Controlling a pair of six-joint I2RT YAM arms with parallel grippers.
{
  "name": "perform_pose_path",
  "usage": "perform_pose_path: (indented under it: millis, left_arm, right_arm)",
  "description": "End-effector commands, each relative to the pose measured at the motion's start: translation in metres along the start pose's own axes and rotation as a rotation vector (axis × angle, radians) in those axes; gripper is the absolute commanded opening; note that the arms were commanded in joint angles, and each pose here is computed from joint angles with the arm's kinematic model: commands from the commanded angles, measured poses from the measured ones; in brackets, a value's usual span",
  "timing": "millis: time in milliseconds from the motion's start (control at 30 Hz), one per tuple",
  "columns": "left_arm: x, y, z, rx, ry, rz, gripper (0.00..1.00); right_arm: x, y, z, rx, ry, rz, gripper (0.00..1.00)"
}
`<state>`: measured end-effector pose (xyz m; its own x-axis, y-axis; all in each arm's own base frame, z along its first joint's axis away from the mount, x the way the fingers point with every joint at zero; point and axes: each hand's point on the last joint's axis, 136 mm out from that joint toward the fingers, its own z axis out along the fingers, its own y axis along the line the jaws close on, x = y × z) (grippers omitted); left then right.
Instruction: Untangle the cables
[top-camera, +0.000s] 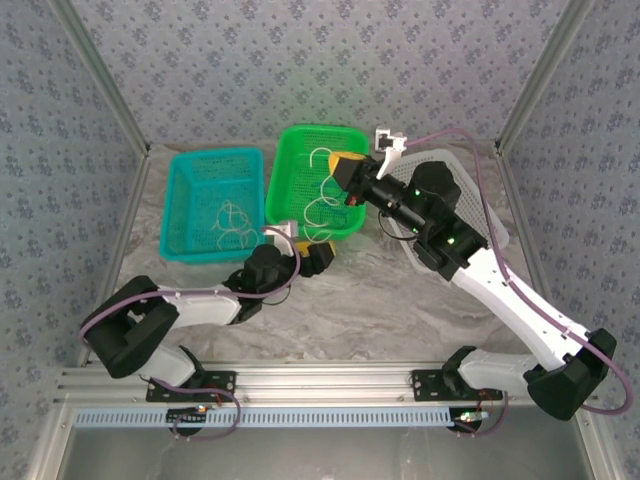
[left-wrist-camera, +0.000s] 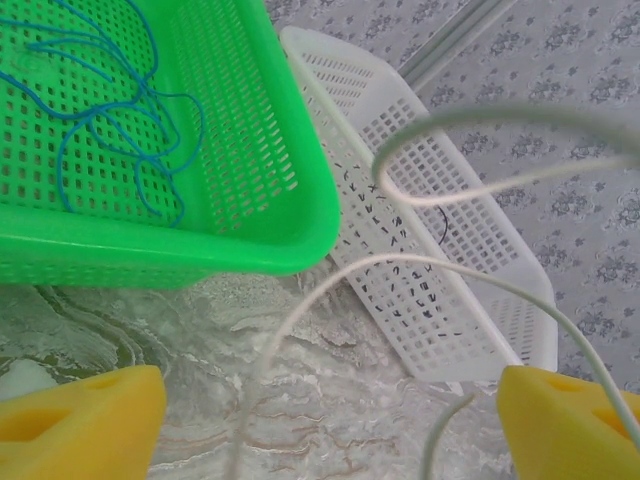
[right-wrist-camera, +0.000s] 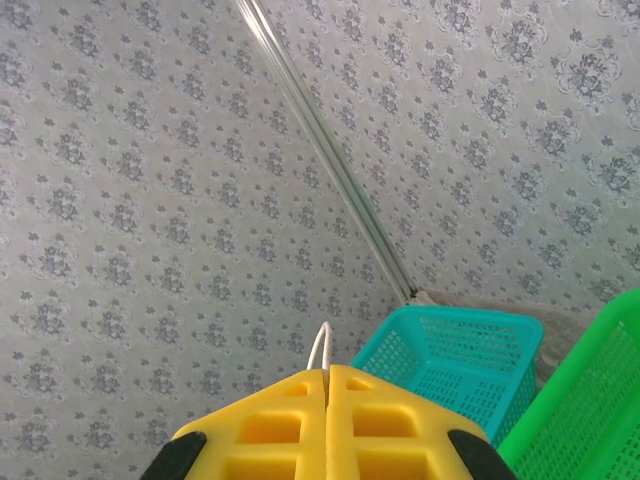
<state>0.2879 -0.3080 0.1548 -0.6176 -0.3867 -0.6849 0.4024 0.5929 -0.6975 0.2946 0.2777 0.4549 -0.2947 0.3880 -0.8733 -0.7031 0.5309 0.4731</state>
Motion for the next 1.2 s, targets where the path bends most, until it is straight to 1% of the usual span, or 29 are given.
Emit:
perform_pose_path:
  millis: [0, 133, 167, 233, 333, 400, 500, 567, 667, 767, 867, 1033, 1167]
  left_arm:
    - [-0.011, -0.020, 0.007, 0.074, -0.028, -0.013, 0.84]
    - [-0.015, -0.020, 0.006, 0.078, -0.047, -0.014, 0.83]
    - [-0.017, -0.020, 0.006, 0.082, -0.053, -0.014, 0.81]
    - [-0.020, -0.019, 0.004, 0.079, -0.061, -0.013, 0.75]
    - [-0.023, -0.017, 0.003, 0.070, -0.070, -0.012, 0.61]
    - [-0.022, -0.015, 0.004, 0.056, -0.063, -0.013, 0.48]
    - [-0.019, -0.014, 0.007, 0.052, -0.045, -0.008, 0.31]
    - [-0.015, -0.011, 0.009, 0.044, -0.031, -0.007, 0.24]
    - [-0.011, -0.005, 0.010, 0.024, -0.022, -0.007, 0.22]
    - [-0.007, -0.001, 0.010, 0.013, -0.010, -0.001, 0.17]
    - [-0.002, 0.003, 0.011, -0.003, 0.012, 0.011, 0.17]
    - [0.012, 0.008, 0.012, -0.016, 0.069, 0.065, 0.11]
    - [0.027, 0.012, 0.012, -0.031, 0.134, 0.129, 0.04]
  right_arm:
    - [-0.025, 0.024, -0.004, -0.078, -0.067, 0.014, 0.00]
    - [-0.030, 0.030, -0.007, -0.093, -0.073, 0.005, 0.00]
    - [-0.029, 0.031, -0.008, -0.097, -0.071, 0.004, 0.00]
    - [-0.030, 0.033, -0.009, -0.103, -0.072, 0.003, 0.00]
    - [-0.031, 0.036, -0.011, -0.112, -0.075, 0.002, 0.00]
    - [-0.032, 0.038, -0.012, -0.119, -0.075, 0.000, 0.00]
    - [-0.034, 0.040, -0.013, -0.120, -0.084, -0.009, 0.00]
    - [-0.037, 0.040, -0.015, -0.115, -0.087, -0.022, 0.00]
    - [-0.040, 0.040, -0.016, -0.103, -0.085, -0.042, 0.00]
    - [-0.047, 0.041, -0.020, -0.095, -0.093, -0.065, 0.00]
    - [-0.055, 0.037, -0.022, -0.060, -0.104, -0.109, 0.00]
    - [-0.072, 0.020, -0.021, -0.007, -0.100, -0.149, 0.00]
    - [-0.086, 0.007, -0.024, 0.033, -0.101, -0.174, 0.00]
